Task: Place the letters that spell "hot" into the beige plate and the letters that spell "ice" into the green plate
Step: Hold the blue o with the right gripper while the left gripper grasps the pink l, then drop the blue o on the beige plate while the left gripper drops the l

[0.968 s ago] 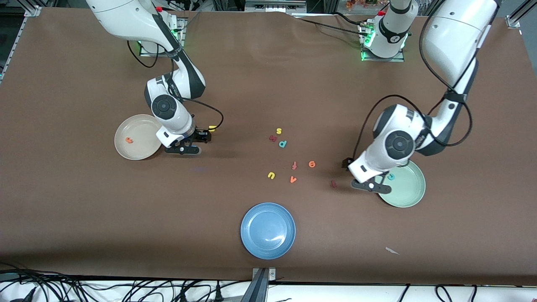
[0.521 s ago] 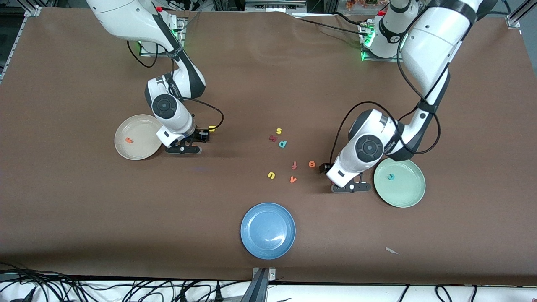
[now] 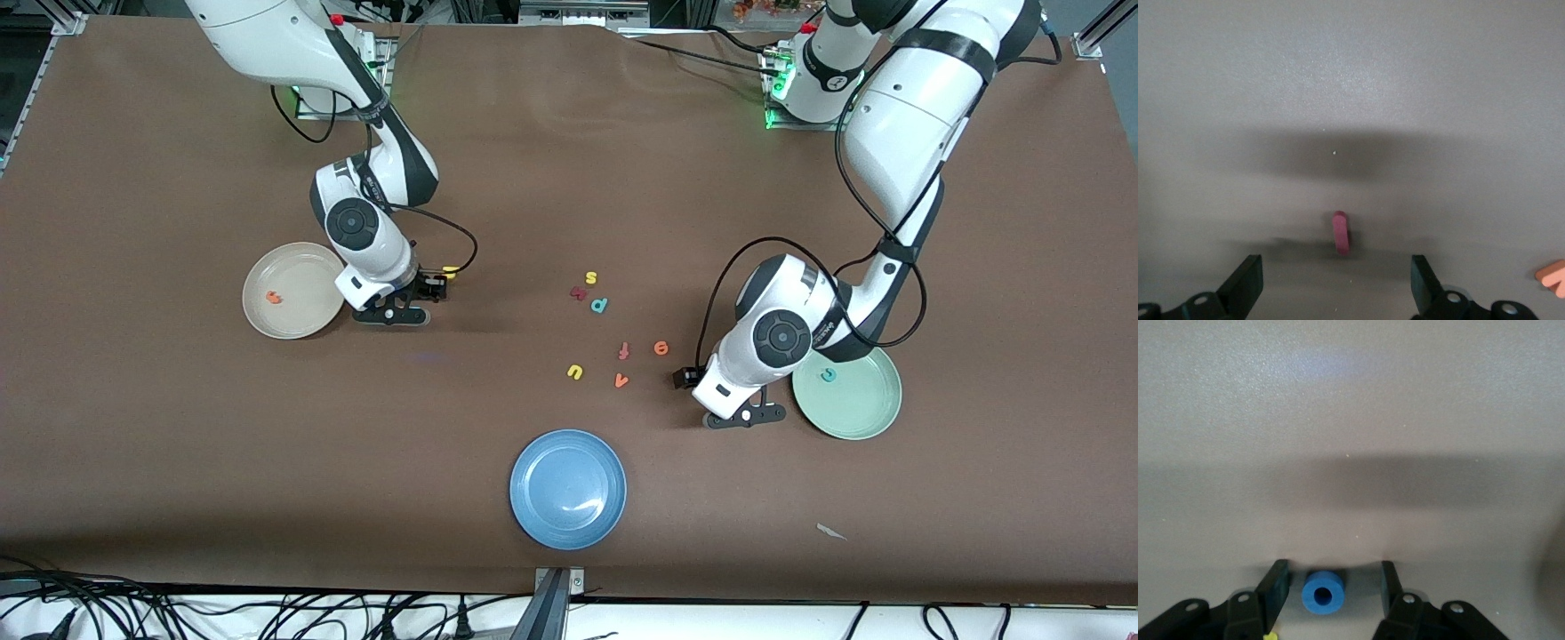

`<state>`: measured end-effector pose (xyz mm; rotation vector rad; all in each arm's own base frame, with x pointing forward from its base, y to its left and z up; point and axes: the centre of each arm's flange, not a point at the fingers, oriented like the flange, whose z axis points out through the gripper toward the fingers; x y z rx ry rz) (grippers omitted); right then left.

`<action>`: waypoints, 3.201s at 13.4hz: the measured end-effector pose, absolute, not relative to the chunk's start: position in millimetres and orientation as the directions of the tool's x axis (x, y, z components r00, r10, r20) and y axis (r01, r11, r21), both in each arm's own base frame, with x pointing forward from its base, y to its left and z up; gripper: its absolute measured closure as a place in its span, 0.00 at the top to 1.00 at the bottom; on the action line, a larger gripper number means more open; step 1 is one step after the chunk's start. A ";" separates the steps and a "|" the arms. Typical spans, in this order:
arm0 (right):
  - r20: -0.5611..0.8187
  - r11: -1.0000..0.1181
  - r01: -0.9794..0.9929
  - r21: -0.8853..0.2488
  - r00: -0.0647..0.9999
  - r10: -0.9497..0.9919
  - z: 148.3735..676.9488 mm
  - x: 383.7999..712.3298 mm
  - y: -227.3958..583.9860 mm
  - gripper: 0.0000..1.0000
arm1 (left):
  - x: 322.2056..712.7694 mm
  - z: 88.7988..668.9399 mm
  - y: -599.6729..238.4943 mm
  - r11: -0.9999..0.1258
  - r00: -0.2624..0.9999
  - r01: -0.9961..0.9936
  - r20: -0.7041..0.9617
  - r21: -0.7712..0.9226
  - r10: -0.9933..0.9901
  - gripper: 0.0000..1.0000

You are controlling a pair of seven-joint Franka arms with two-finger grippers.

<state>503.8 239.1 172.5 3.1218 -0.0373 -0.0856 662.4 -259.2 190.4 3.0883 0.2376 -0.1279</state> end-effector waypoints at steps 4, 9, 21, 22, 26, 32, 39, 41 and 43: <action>-0.051 -1.000 -0.024 0.016 0.998 -0.025 174.0 503.8 240.6 0.54 | 662.2 176.6 -261.4 -0.987 0.985 0.157 -0.086 0.045 0.152 0.91; -0.051 -1.000 -0.024 0.015 0.998 -0.025 174.6 503.5 241.9 0.47 | 661.7 171.2 -262.4 -0.987 0.984 0.157 -0.089 0.046 0.152 0.74; -0.047 -1.000 -0.024 0.011 0.999 -0.024 176.1 503.4 244.2 0.29 | 664.4 174.3 -261.8 -0.986 0.985 0.158 -0.083 0.049 0.153 0.16; -0.047 -1.000 -0.024 0.011 0.999 -0.024 176.2 503.4 244.2 0.29 | 664.5 174.3 -261.7 -0.986 0.985 0.158 -0.083 0.049 0.153 0.10; -0.047 -1.000 -0.024 0.011 0.999 -0.025 176.2 503.4 244.2 0.27 | 672.2 184.8 -254.5 -0.989 0.986 0.141 -0.093 0.035 0.137 0.10; -0.059 -0.999 -0.029 0.019 0.998 -0.030 177.6 505.2 241.3 0.27 | 696.7 230.7 -170.3 -0.998 0.982 -0.057 -0.183 -0.003 -0.055 0.10; -0.155 -0.996 -0.005 0.093 0.988 -0.020 240.5 554.8 177.2 0.27 | 704.9 225.8 -67.6 -0.970 0.947 -0.241 -0.225 -0.022 -0.230 0.10; -0.187 -0.993 0.047 0.106 0.982 0.027 246.2 566.0 128.3 0.27 | 702.4 220.4 -62.3 -0.969 0.945 -0.247 -0.224 -0.018 -0.237 0.10; -0.223 -0.990 0.089 0.113 0.973 0.062 243.6 570.4 78.0 0.27 | 699.6 215.9 -60.2 -0.968 0.950 -0.251 -0.198 -0.016 -0.243 0.12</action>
